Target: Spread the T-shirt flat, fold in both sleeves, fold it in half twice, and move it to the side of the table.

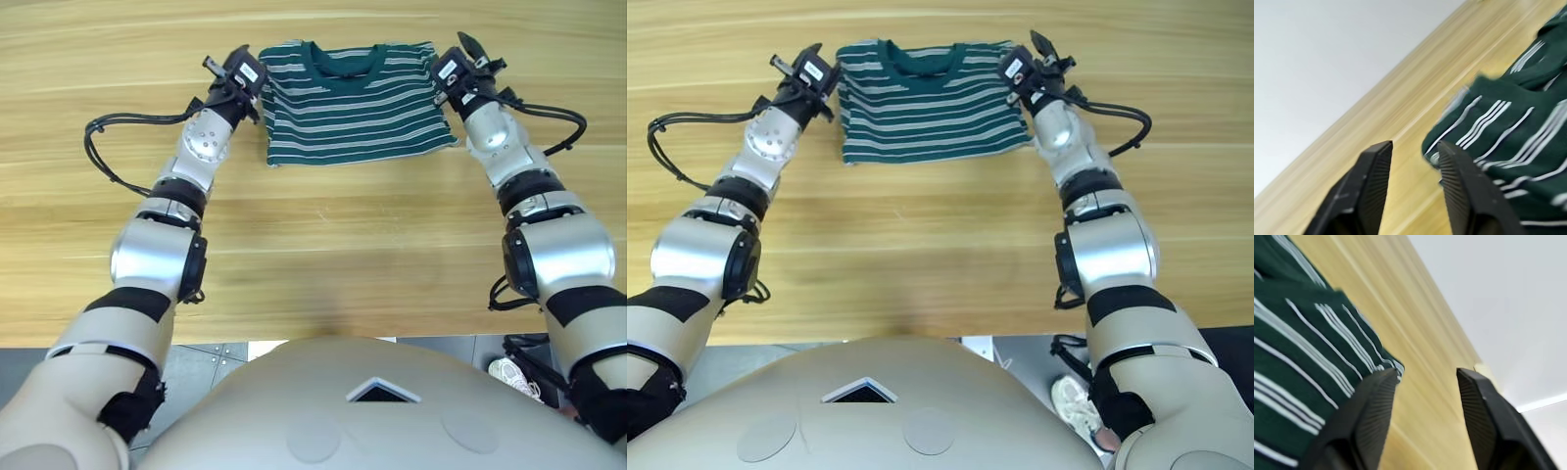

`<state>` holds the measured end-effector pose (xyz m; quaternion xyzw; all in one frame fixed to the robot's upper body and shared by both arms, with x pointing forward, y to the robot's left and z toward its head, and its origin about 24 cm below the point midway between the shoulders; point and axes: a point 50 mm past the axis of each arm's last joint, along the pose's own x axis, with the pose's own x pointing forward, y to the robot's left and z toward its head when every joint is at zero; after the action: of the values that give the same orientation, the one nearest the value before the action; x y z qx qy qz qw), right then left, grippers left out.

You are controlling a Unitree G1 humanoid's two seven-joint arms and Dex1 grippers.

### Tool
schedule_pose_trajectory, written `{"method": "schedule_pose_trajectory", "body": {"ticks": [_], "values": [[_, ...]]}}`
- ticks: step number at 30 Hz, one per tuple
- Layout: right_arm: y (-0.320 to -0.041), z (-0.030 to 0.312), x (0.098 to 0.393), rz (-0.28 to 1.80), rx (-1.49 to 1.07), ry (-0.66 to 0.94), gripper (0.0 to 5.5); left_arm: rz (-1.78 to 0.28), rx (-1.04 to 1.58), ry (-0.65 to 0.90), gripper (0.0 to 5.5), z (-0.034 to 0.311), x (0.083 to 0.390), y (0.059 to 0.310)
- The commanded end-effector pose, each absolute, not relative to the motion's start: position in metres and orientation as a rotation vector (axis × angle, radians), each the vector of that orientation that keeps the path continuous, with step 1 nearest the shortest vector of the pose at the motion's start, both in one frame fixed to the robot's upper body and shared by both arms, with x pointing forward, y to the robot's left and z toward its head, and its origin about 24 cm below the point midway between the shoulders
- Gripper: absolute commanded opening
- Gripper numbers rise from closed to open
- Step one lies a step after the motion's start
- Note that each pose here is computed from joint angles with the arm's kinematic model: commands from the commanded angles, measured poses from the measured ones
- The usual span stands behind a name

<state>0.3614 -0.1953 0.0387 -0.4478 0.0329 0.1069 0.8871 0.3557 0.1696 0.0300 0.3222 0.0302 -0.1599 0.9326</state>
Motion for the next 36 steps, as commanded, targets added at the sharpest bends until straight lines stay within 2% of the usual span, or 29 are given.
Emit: {"method": "schedule_pose_trajectory", "body": {"ticks": [1, 4, 7, 9, 12, 15, 18, 21, 24, 26, 29, 31, 34, 36], "values": [[-0.174, 0.045, 0.365, 0.246, -0.945, -0.02, 2.99, -0.243, 0.687, 0.141, 2.41, 0.032, 0.363, 0.177], [-0.118, 0.038, 0.348, 0.485, -0.976, -0.214, 3.21, -0.135, 0.712, 0.184, 2.83, 0.027, 0.359, 0.201], [-0.058, 0.02, 0.326, 0.708, -1.097, -0.31, 3.21, -0.113, 0.65, 0.159, 2.9, 0.017, 0.343, 0.218], [-0.043, 0.011, 0.322, 0.773, -1.17, -0.278, 3.21, -0.114, 0.596, 0.117, 2.9, 0.013, 0.333, 0.225], [-0.04, 0.0, 0.321, 0.821, -1.262, -0.204, 3.21, -0.141, 0.545, 0.024, 2.9, 0.017, 0.324, 0.227], [-0.045, -0.009, 0.317, 0.926, -1.332, -0.181, 3.21, -0.151, 0.499, -0.109, 2.9, 0.025, 0.309, 0.232], [-0.063, -0.015, 0.295, 1.2, -1.324, -0.269, 3.21, -0.207, 0.512, -0.185, 2.9, 0.031, 0.299, 0.227], [-0.105, -0.015, 0.256, 1.468, -1.221, -0.324, 3.21, -0.291, 0.547, -0.251, 2.9, 0.04, 0.297, 0.213], [-0.163, -0.003, 0.204, 1.587, -1.164, -0.256, 3.21, -0.389, 0.59, -0.332, 2.9, 0.057, 0.3, 0.194], [-0.19, 0.011, 0.189, 1.547, -1.145, -0.178, 3.21, -0.463, 0.621, -0.368, 2.9, 0.062, 0.298, 0.184], [-0.238, 0.031, 0.195, 1.335, -1.205, 0.003, 3.21, -0.559, 0.659, -0.377, 2.9, 0.061, 0.291, 0.173], [-0.254, 0.04, 0.202, 1.219, -1.234, 0.05, 3.21, -0.605, 0.679, -0.373, 2.9, 0.059, 0.288, 0.169], [-0.232, 0.07, 0.212, 1.088, -1.06, -0.182, 3.21, -0.702, 0.712, -0.364, 2.9, 0.054, 0.285, 0.156], [-0.207, 0.105, 0.214, 1.001, -0.733, -0.415, 3.21, -0.865, 0.699, -0.349, 2.9, 0.044, 0.279, 0.135]]}}
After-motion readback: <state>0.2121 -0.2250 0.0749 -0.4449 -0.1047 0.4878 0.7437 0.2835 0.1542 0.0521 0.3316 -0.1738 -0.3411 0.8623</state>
